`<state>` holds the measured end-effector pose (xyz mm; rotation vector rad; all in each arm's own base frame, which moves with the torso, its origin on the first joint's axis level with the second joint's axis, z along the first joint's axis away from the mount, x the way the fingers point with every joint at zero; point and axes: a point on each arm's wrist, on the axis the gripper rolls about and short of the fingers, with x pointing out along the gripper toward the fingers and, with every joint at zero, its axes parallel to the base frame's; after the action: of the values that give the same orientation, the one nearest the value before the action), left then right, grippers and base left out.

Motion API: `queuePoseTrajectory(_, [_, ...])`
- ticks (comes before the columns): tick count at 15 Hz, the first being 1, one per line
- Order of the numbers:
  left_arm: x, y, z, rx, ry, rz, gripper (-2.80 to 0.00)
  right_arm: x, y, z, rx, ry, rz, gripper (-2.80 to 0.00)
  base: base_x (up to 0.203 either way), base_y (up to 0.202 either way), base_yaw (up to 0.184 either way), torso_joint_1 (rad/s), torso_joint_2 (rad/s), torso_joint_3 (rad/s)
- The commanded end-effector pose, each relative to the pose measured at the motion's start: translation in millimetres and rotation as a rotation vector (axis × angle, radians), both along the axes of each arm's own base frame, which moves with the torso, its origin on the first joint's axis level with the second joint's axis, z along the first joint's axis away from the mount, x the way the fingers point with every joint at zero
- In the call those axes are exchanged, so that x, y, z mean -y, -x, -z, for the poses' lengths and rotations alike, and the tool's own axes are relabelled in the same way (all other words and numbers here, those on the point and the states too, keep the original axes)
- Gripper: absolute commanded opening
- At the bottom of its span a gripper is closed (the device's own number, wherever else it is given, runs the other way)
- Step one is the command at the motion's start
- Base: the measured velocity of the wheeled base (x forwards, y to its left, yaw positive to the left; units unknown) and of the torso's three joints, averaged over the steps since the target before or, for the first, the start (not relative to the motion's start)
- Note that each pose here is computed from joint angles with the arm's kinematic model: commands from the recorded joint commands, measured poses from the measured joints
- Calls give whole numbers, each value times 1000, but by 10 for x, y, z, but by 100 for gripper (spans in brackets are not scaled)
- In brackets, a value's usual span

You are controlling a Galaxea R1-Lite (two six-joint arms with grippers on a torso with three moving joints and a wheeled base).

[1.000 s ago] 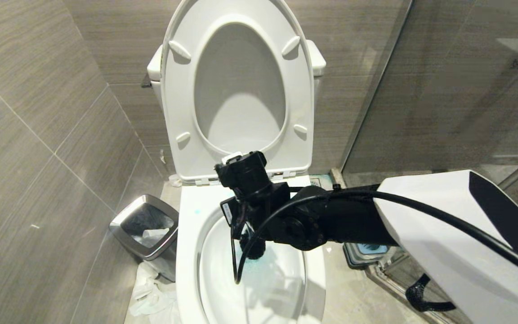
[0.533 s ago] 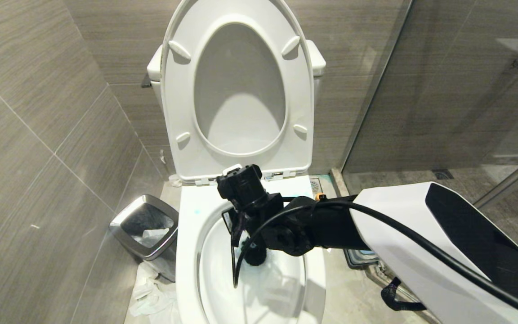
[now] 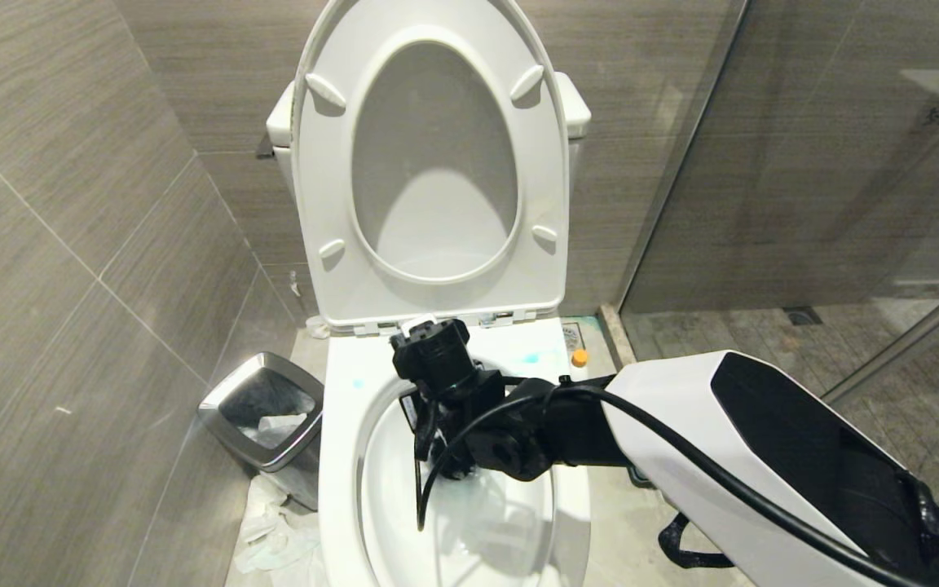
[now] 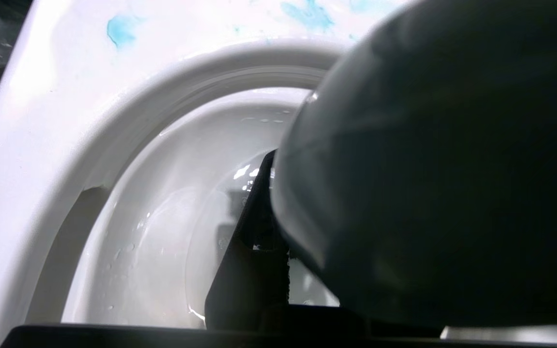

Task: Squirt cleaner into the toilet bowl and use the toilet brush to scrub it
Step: Scrub the toilet bowl

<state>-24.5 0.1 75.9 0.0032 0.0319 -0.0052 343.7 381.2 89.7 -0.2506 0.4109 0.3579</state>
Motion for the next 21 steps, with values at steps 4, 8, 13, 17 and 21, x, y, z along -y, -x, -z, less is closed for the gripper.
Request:
queuePoseTrajectory(4, [0,-1,1,-2,0,1,-280,147,210,-655,67,-80,-12,-280,0,0,0,0,0,0])
queuePoseTrajectory(8, [0,-1,0,-2,0,1,-280,220,361,-918,90,-109,-27,-280,0,0,0,0,0,0])
queuePoseTrajectory(13, [0,-1,0,-2,0,0,-280,163,247,-641,57,-71,-17,-280,0,0,0,0,0,0])
queuePoseTrajectory(17, [0,-1,0,-2,0,1,-280,169,80,-300,15,-21,11,-280,0,0,0,0,0,0])
queuePoseTrajectory(21, [0,-1,0,-2,0,-1,-280,194,7,-191,3,-4,26,-280,0,0,0,0,0,0])
